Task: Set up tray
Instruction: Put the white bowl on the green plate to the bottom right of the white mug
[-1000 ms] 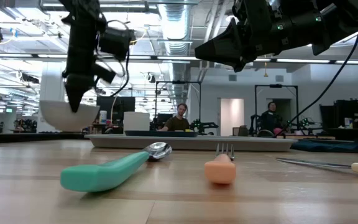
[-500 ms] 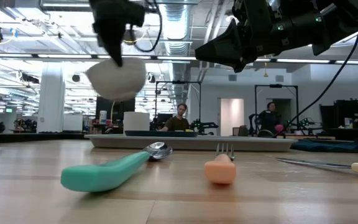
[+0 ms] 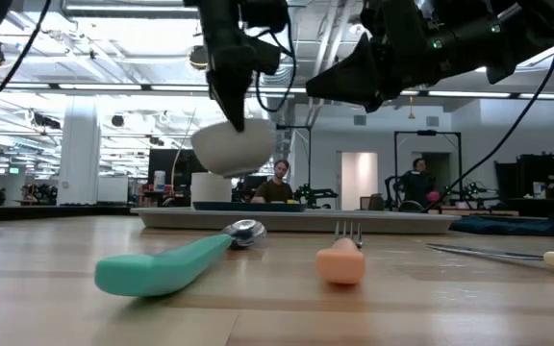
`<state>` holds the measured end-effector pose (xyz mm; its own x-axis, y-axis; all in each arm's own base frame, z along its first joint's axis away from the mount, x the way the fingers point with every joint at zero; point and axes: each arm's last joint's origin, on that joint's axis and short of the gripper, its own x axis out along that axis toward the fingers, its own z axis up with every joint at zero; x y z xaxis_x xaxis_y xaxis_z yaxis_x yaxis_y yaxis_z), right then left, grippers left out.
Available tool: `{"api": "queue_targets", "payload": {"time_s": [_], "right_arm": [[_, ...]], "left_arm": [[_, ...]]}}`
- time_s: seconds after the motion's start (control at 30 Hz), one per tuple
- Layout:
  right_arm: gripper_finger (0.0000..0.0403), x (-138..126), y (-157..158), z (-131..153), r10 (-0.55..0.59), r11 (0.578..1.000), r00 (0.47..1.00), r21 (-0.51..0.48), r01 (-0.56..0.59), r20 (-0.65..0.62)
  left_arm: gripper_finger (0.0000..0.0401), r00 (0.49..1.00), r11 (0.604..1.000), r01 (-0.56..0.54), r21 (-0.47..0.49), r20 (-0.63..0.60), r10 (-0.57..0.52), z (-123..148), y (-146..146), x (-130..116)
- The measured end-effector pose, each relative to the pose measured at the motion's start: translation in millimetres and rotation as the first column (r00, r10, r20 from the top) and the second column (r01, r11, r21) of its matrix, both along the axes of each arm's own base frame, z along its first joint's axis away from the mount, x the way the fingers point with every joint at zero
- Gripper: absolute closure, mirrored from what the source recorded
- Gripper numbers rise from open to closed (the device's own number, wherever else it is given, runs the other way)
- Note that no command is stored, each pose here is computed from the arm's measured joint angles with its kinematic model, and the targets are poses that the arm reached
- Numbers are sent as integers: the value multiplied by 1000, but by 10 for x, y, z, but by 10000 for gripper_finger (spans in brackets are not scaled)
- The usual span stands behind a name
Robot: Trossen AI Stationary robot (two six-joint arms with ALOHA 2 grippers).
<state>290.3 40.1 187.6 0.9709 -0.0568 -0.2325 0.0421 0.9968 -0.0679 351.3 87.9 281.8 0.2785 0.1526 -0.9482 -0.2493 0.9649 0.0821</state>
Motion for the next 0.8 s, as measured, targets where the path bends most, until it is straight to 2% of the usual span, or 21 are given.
{"api": "queue_targets", "payload": {"time_s": [0.43, 0.6, 0.8], "right_arm": [[341, -135, 240, 112, 88, 996, 996, 3, -88, -19], [341, -177, 367, 134, 132, 991, 991, -35, -133, -14], [341, -193, 413, 135, 114, 992, 993, -57, -115, -12]], "left_arm": [[401, 997, 997, 48, -54, -59, -51, -445, 109, 243], [401, 998, 998, 49, -51, -47, -51, -448, 113, 258], [401, 998, 998, 47, -48, -45, -49, -448, 115, 260]]}}
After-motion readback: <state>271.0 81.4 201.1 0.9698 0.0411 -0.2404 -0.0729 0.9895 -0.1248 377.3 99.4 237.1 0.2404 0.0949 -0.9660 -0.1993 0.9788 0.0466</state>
